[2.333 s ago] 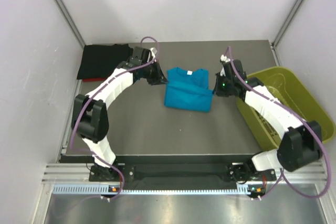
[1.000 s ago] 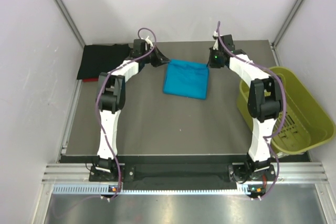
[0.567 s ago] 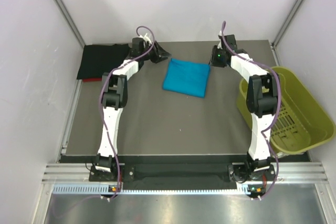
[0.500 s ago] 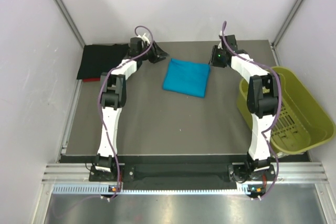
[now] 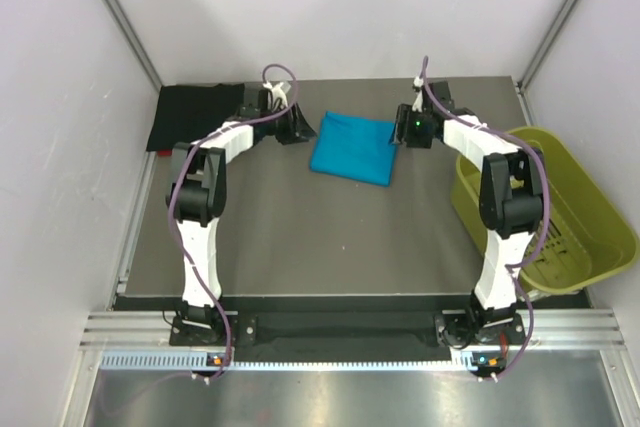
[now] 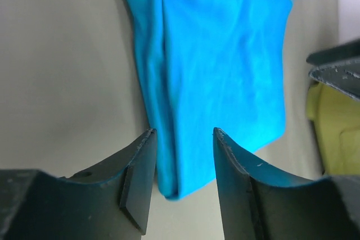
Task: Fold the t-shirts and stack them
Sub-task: Fold the tshirt
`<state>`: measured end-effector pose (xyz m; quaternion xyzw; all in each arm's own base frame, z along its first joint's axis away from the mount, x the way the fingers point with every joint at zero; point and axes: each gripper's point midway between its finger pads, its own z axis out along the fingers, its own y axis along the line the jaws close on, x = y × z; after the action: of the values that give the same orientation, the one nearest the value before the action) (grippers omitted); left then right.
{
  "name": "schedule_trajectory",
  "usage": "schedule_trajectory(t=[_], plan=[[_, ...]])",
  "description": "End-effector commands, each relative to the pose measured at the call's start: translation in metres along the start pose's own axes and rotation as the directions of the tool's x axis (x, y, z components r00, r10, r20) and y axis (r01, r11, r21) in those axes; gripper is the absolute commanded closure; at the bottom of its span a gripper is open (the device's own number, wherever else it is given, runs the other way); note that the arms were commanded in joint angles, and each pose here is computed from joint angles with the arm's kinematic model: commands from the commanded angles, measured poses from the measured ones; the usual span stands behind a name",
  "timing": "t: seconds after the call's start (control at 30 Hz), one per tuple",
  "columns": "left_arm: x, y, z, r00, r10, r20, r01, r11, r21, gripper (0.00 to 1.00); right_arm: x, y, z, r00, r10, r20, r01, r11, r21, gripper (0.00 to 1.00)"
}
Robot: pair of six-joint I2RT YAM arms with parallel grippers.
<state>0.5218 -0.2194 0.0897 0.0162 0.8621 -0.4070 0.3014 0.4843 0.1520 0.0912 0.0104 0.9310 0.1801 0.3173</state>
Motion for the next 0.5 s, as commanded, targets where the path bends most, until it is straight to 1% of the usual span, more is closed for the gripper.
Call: schedule_trajectory(t=[0.0,0.17,0.3,0.37,0.4,0.47], plan=[[0.024,-0.006,-0.012,0.998,0.049,-0.049,-0.049,0.999,-0.001,0.50,0.015,0.015,-0.010,1.000,-0.013,-0.027,0.011,0.998,-0.055,0.44],[0.051,-0.001,-0.019,0.994,0.049,-0.101,-0.054,0.997,-0.052,0.49,0.037,0.018,-0.013,0.998,-0.001,-0.057,-0.004,0.996,-0.088,0.46],[0.064,0.001,-0.027,0.989,0.073,-0.125,-0.085,0.992,-0.093,0.48,0.069,0.018,-0.015,0.996,0.005,-0.090,-0.014,0.995,-0.101,0.47],[0.068,0.001,-0.028,0.989,0.071,-0.130,-0.082,0.993,-0.086,0.47,0.077,0.021,-0.016,0.995,0.014,-0.096,-0.025,0.993,-0.119,0.48],[0.071,0.001,-0.027,0.989,0.062,-0.136,-0.074,0.994,-0.080,0.48,0.087,0.019,-0.015,0.994,0.021,-0.111,-0.034,0.992,-0.119,0.50],[0.073,-0.001,-0.026,0.989,0.062,-0.136,-0.072,0.995,-0.066,0.48,0.091,0.020,-0.015,0.993,0.026,-0.113,-0.041,0.991,-0.131,0.53]])
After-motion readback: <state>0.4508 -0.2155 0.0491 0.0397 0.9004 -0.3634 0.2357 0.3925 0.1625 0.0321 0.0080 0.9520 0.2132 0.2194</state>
